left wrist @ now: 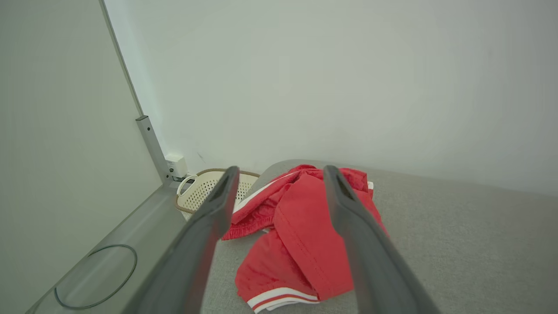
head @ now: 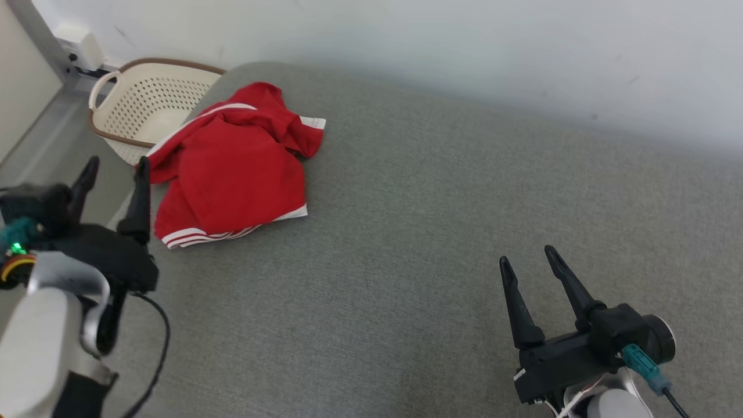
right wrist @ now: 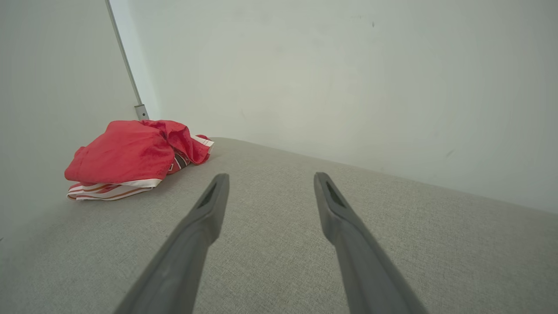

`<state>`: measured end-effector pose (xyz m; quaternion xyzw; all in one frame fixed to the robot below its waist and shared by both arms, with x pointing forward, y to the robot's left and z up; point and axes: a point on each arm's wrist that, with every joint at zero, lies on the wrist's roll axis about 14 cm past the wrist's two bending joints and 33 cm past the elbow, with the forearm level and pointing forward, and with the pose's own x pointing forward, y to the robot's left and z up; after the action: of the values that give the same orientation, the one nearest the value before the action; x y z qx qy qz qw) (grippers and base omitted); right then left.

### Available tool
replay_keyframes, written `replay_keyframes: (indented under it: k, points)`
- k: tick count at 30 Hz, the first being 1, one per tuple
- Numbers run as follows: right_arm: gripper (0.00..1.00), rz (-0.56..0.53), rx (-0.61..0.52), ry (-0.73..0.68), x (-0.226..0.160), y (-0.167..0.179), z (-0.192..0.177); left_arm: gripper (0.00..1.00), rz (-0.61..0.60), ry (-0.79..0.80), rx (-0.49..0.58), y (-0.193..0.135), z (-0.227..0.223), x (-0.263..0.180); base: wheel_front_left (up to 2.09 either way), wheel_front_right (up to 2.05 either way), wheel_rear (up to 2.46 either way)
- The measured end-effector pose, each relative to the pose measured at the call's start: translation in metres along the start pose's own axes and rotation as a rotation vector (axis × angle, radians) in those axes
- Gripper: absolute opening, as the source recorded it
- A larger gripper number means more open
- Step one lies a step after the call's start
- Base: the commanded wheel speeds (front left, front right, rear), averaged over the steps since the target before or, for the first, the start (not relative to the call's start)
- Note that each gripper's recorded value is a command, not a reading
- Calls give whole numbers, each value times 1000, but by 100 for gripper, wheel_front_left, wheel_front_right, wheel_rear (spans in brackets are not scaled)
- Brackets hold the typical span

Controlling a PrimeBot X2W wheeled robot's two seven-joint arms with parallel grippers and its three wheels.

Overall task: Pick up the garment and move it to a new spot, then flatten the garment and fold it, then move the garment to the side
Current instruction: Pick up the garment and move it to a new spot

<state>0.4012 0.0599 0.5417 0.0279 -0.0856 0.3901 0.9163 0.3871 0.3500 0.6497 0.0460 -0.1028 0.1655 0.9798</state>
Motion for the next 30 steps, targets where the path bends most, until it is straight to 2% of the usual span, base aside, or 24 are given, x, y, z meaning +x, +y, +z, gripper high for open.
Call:
replay_keyframes:
  k: [4,11,20,25,26,27,28,30]
  points:
    - [100,-9,-5,12,2,-10,-6,100,-15,133,-22,3,-28,26,0,0,0]
    - [100,-45,-8,64,-2,-36,-28,100,-59,337,-91,-15,-86,59,0,0,0]
    - [100,-103,-3,121,-11,-68,-53,100,-105,561,-132,-45,-161,80,0,0,0]
    - [100,-138,7,152,-20,-81,-64,100,-136,626,-131,-62,-186,86,0,0,0]
    - [100,-144,8,157,-21,-83,-66,57,-137,632,-137,-63,-189,86,0,0,0]
    - [100,-148,10,160,-22,-84,-67,33,-137,629,-128,-62,-190,87,0,0,0]
    - [100,-152,11,163,-23,-86,-68,0,-132,617,-126,-60,-190,90,0,0,0]
    - [100,-159,11,165,-24,-88,-69,0,-121,575,-112,-54,-184,97,0,0,0]
